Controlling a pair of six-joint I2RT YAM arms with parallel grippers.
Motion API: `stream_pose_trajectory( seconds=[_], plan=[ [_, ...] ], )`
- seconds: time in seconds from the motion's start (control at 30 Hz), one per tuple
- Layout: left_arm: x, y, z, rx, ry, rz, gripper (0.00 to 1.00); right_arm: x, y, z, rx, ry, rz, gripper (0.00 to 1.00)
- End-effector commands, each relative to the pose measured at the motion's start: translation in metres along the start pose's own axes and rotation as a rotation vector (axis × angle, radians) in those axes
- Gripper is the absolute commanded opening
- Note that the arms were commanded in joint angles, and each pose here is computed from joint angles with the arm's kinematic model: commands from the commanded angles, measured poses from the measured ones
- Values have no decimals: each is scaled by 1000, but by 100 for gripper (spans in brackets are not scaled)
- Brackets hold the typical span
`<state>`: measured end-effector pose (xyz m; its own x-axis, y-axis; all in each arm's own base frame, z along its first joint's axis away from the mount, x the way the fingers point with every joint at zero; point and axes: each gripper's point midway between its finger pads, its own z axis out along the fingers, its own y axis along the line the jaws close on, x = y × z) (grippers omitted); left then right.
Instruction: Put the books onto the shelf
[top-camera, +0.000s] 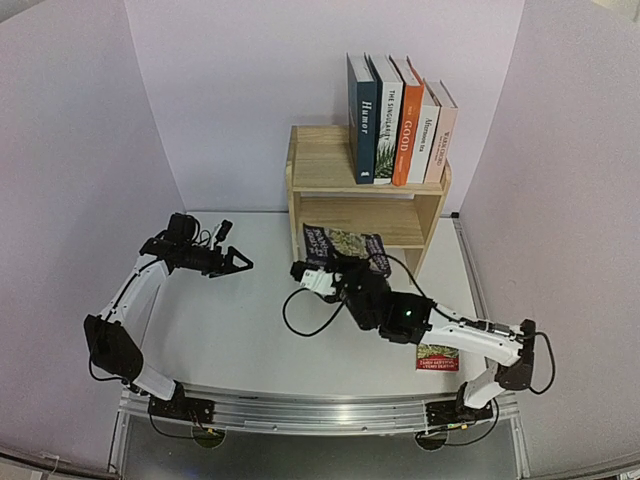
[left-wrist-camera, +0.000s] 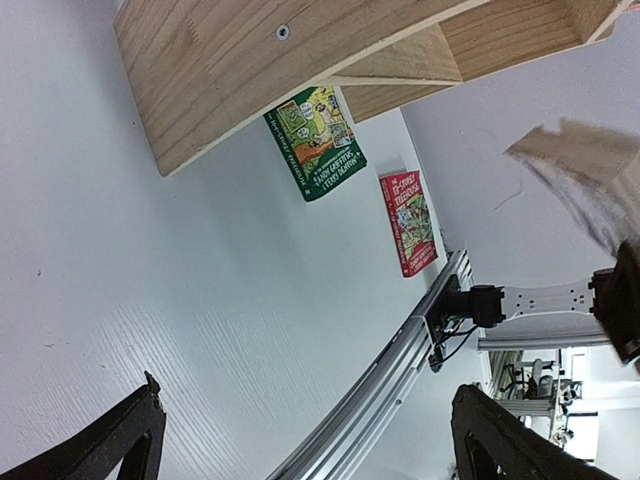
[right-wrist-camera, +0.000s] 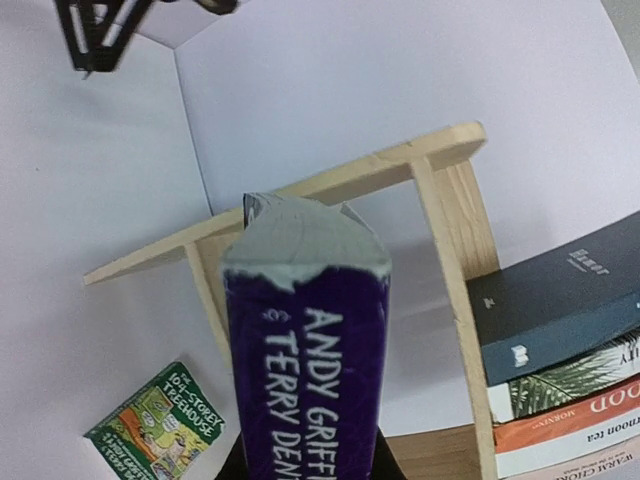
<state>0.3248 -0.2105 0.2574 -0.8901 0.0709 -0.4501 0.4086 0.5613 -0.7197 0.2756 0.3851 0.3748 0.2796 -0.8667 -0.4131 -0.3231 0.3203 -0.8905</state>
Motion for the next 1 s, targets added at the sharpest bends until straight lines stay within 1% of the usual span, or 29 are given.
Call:
stream_pose_trajectory(
  seconds=[0.0, 0.1, 0.2, 0.37, 0.43, 0.6, 0.73, 0.8, 0.87, 0.97],
  plan=[
    [1, -2, -3, -15, 1, 45, 100, 47, -26, 20, -65, 100, -110, 0],
    [-3, -3, -4, -13, -4, 51, 100, 59, -43, 47, -34, 96, -126, 0],
    [-3, -4, -4, -12, -5, 56, 100, 71, -48, 76, 16, 125, -197, 0],
    [2, -3, -4, -11, -2, 55, 100, 98, -30, 119, 23, 186, -258, 0],
    [5, -3, -4, -9, 1, 55, 100, 108, -23, 132, 12, 194, -251, 0],
    [8, -2, -4, -11, 5, 60, 100, 127, 4, 156, -65, 175, -243, 0],
    [9, -1, -3, -10, 8, 59, 99, 134, 19, 166, -138, 147, -214, 1],
    [9, 0, -3, -12, 9, 58, 99, 138, 26, 169, -190, 151, -187, 8],
    [9, 1, -2, -13, 10, 59, 100, 144, 33, 171, -245, 175, -157, 19],
    [10, 1, -2, -16, 11, 60, 99, 148, 38, 175, -266, 197, -148, 28]
  ],
)
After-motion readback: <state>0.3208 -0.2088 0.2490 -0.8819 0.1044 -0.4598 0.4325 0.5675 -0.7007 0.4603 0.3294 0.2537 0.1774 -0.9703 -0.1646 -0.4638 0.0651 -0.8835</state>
